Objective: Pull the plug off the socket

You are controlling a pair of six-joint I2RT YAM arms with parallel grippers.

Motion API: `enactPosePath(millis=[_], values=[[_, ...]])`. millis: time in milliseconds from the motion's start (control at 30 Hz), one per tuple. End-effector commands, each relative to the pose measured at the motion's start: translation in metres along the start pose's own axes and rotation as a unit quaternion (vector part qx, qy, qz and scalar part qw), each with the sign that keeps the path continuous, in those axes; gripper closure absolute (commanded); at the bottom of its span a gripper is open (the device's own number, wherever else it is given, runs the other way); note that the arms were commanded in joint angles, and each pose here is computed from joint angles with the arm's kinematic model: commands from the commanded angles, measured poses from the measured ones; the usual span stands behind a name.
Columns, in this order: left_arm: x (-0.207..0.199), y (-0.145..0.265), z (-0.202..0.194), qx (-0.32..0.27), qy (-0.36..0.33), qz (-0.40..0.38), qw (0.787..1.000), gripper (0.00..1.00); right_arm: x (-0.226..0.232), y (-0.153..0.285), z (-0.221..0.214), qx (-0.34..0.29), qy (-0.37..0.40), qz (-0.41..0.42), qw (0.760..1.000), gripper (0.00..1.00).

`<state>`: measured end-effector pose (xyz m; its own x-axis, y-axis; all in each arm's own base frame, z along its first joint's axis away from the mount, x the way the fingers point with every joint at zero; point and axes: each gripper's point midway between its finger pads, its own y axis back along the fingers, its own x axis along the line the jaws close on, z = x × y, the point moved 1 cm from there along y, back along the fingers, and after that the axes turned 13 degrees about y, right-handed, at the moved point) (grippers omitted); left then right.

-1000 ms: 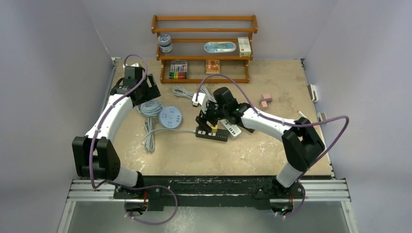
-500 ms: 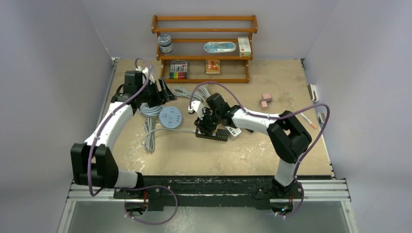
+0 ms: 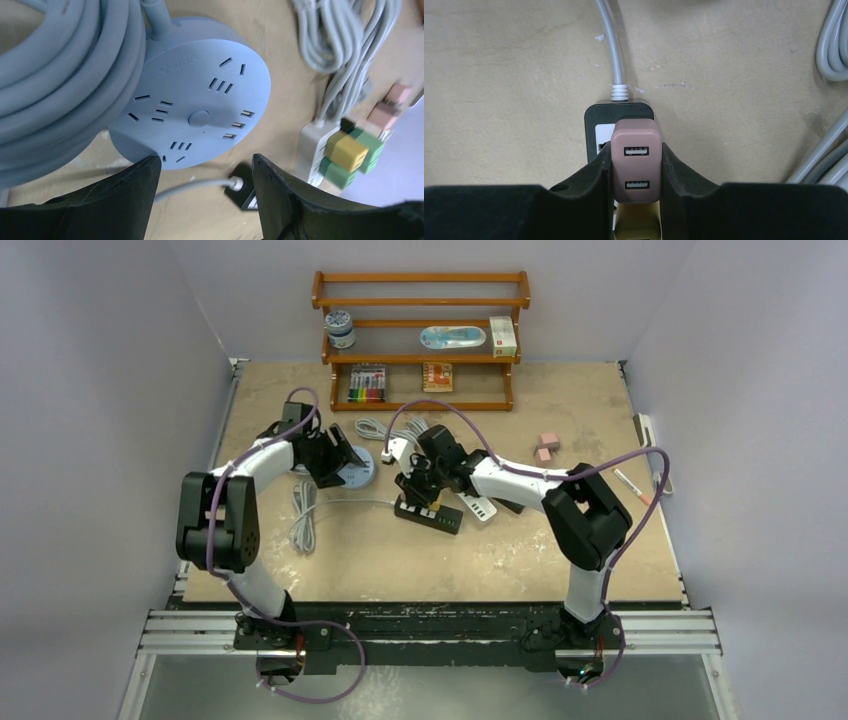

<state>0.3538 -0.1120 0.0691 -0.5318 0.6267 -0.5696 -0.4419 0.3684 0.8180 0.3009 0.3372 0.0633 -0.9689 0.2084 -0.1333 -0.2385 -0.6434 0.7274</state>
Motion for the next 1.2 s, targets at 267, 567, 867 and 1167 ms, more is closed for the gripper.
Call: enactPosePath(millis=[267,567,867,1167], values=[[0.104,0.005,0.159,-0.167,0.165,0.148,0.961,0.31,-0.003,0.040,0.093,-0.163,0.027,0.012,0.986,1.00],[0.021,0.071,0.189,-0.245,0.108,-0.018,0.963,0.31,-0.012,0.067,0.134,-0.245,0.017,-0.009,0.969,1.00],[-0.072,0.209,0.145,-0.333,0.025,-0.224,0.915,0.29,-0.044,0.058,0.158,-0.264,-0.052,-0.054,0.962,1.00],[-0.053,0.218,0.072,-0.301,-0.070,-0.209,0.928,0.28,-0.067,0.059,0.192,-0.302,-0.105,-0.072,0.945,1.00]])
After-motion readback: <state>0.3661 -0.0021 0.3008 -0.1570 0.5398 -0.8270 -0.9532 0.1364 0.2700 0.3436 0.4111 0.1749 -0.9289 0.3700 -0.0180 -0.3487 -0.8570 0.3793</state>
